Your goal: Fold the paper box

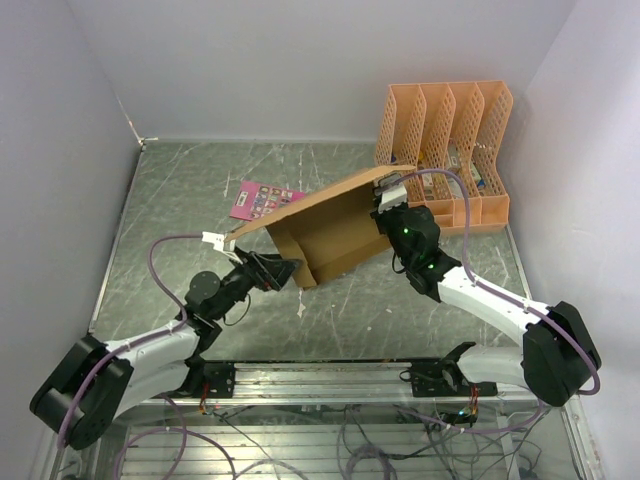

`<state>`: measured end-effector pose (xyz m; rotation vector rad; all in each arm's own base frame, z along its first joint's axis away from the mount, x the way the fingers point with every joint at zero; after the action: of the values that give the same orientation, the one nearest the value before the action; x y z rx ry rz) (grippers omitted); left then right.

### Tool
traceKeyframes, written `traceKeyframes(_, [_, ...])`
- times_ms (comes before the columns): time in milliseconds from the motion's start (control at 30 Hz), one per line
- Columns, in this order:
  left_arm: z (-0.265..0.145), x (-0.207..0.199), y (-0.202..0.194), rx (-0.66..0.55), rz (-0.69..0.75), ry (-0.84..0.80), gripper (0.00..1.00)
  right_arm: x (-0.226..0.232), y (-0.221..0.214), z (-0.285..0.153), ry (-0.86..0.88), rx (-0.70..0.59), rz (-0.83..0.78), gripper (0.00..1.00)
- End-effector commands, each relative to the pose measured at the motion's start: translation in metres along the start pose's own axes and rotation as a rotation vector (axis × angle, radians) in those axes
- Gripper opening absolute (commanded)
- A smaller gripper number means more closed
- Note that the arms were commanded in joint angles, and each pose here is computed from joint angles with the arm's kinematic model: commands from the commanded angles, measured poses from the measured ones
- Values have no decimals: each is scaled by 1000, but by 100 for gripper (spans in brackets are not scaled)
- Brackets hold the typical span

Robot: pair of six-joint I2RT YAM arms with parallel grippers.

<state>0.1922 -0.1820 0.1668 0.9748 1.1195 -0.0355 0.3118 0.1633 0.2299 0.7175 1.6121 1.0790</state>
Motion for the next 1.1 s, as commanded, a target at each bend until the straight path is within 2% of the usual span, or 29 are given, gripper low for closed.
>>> traceKeyframes(0, [2,-9,5,-10,-8,-83,94,3,1,0,13,-8,14,0])
traceKeyframes(100, [8,-7,5,-1,-13,-82,95,4,0,0,18,-6,14,0])
traceKeyframes(200, [19,-4,5,25,-11,-60,100,5,1,0,25,-8,16,0])
traceKeyframes(300, [26,1,3,43,-14,-38,90,6,0,0,29,-7,15,0])
traceKeyframes(433, [31,5,2,37,-23,-31,85,7,-2,0,36,-2,14,0])
traceKeyframes(533, [34,12,1,44,-26,17,72,8,-1,0,39,-3,16,0])
traceKeyframes(600, [38,17,1,45,-24,60,68,9,-2,0,43,-1,16,0])
traceKeyframes(733, [37,29,3,37,-27,179,76,9,-2,0,44,-4,15,0])
traceKeyframes(833, [36,31,4,30,-25,204,82,10,-2,0,50,-2,16,0])
traceKeyframes(1067, [37,39,2,57,-21,268,82,14,-2,1,62,-2,15,0])
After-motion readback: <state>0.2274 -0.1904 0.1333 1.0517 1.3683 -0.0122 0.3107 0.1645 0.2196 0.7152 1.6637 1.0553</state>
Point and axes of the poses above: each gripper's point midway between its finger pads, its own z axis out along the fingers, its own x axis along the line the jaws close on, y = z × x, the point moved 6 cm from there along -z, back along the fingers, and after that the axes turned 7 degrees about -z, right-handed, at the moved point
